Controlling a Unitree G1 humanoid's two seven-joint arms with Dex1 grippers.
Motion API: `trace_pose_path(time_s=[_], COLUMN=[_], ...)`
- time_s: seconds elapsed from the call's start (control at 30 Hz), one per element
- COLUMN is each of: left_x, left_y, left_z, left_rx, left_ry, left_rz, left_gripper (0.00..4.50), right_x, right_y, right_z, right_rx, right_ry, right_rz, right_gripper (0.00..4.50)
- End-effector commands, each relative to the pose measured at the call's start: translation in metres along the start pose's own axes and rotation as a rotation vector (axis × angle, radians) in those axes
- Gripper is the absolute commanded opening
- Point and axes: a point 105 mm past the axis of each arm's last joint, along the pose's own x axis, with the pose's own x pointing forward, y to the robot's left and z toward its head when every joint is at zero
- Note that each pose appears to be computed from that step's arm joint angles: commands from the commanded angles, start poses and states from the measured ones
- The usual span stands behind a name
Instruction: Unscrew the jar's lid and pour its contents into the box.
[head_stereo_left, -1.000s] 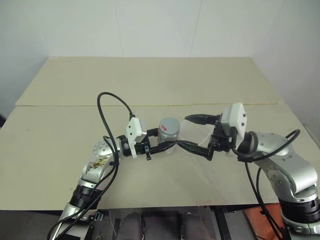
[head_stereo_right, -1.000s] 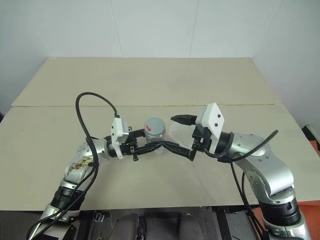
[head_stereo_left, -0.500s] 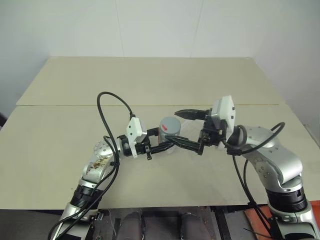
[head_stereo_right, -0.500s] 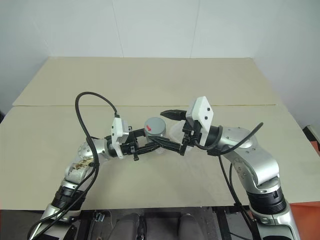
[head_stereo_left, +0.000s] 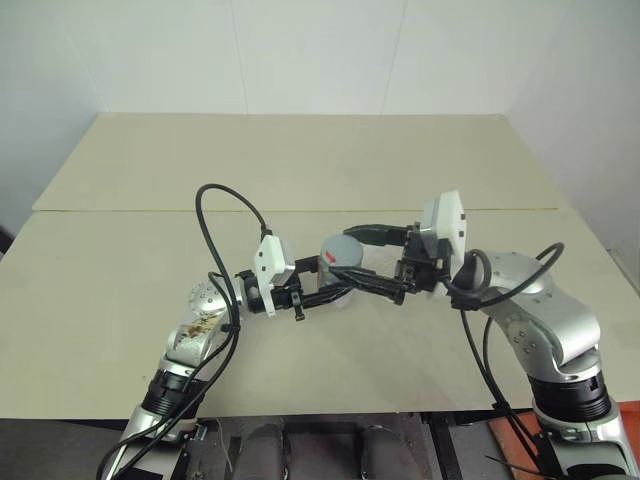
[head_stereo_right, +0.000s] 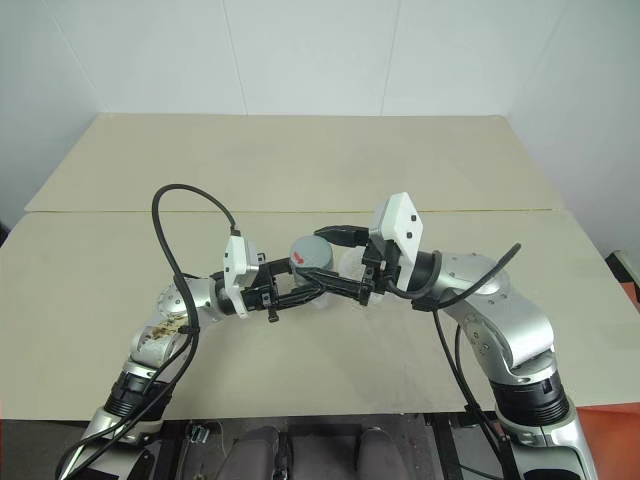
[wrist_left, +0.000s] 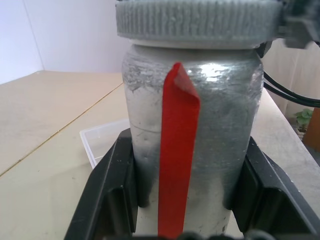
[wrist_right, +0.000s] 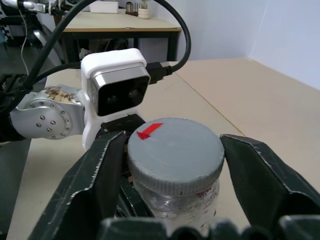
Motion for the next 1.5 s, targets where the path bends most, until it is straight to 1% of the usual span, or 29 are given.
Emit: trace_pose_path(time_s=[0.03,0.43,0.57,0.9,1.13,1.33,1.5], left_x=[0.003,0.003,0.003,0.003,0.002,-0.005,-0.007], left_y=[-0.001,0.0,-0.001,-0.001,-0.004,-0.013,-0.022], left_z=[0.01,0.012,0.011,0.011,0.008,0.012,0.017], left_rx=[0.044,0.052,0.051,0.049,0.054,0.033,-0.002], left_ry=[-0.033,-0.033,-0.032,-0.029,-0.015,-0.018,-0.027], left_rz=[-0.014,-0.018,-0.02,-0.024,-0.052,-0.152,-0.245], left_gripper=[2.0,2.0,2.0,2.0,2.0,2.0,2.0], right_x=[0.0,0.001,0.0,0.001,-0.005,-0.016,-0.016], right_y=[0.001,-0.001,0.0,-0.001,-0.001,-0.002,0.001], right_z=[0.011,0.01,0.011,0.011,0.023,0.025,0.032], right_rx=[-0.036,-0.042,-0.041,-0.053,-0.073,-0.082,-0.063], right_ry=[-0.027,-0.026,-0.033,-0.032,-0.062,-0.045,-0.081], right_rz=[0.01,0.011,0.012,0.006,0.022,0.078,0.16], right_gripper=[3.61,3.61,2.82,2.82,2.82,2.82,2.82])
